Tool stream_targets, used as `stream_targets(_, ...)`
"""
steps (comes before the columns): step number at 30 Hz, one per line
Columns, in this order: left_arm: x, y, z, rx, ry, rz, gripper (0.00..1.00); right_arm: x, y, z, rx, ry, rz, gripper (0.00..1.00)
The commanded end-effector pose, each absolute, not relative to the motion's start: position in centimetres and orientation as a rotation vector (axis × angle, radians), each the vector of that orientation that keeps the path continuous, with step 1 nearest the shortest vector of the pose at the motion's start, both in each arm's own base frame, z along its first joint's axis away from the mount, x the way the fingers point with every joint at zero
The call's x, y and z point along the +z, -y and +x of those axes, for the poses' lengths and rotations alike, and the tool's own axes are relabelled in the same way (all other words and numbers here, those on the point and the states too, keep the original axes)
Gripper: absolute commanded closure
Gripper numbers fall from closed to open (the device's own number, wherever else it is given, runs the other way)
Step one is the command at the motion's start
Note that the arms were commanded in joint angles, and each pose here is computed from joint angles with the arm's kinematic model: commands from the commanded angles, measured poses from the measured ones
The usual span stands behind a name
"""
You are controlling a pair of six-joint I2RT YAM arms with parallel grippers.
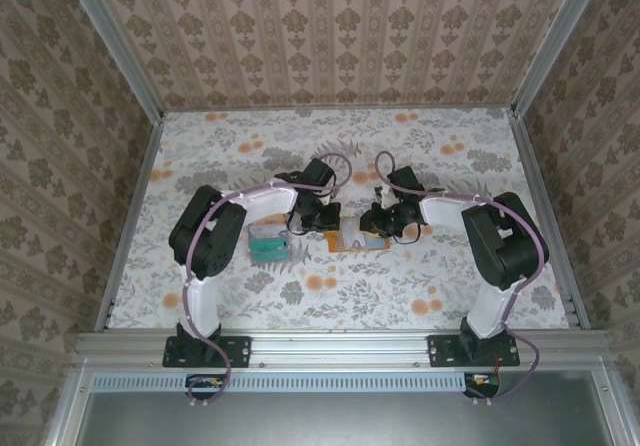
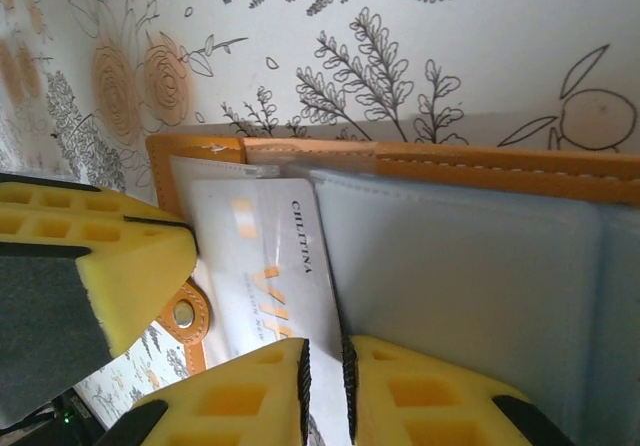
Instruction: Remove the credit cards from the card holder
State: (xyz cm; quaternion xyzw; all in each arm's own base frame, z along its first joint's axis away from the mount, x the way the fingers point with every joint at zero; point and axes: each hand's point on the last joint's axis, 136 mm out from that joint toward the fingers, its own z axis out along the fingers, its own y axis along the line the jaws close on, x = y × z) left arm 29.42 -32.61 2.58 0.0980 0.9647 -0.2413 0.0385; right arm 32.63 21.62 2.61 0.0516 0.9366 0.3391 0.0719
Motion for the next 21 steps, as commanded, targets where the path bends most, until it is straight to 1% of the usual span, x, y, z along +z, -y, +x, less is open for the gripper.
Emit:
stream_targets(1, 0.7, 31.6, 28.5, -0.651, -3.032, 0.315, 0.99, 2.0, -21.9, 31.9, 1.039, -2.844, 0.134, 0.77)
stream_targets(12, 0.7, 31.7, 28.4, -0.650, -3.032, 0.320, 1.00, 2.7, -20.7, 32.4, 0.975, -2.828, 0.151, 0.76)
stream_targets(21, 0.7, 31.7, 28.4, -0.652, -3.033, 0.319, 1.00, 2.5, -20.6, 32.3, 0.996, -2.826, 0.163, 0.77)
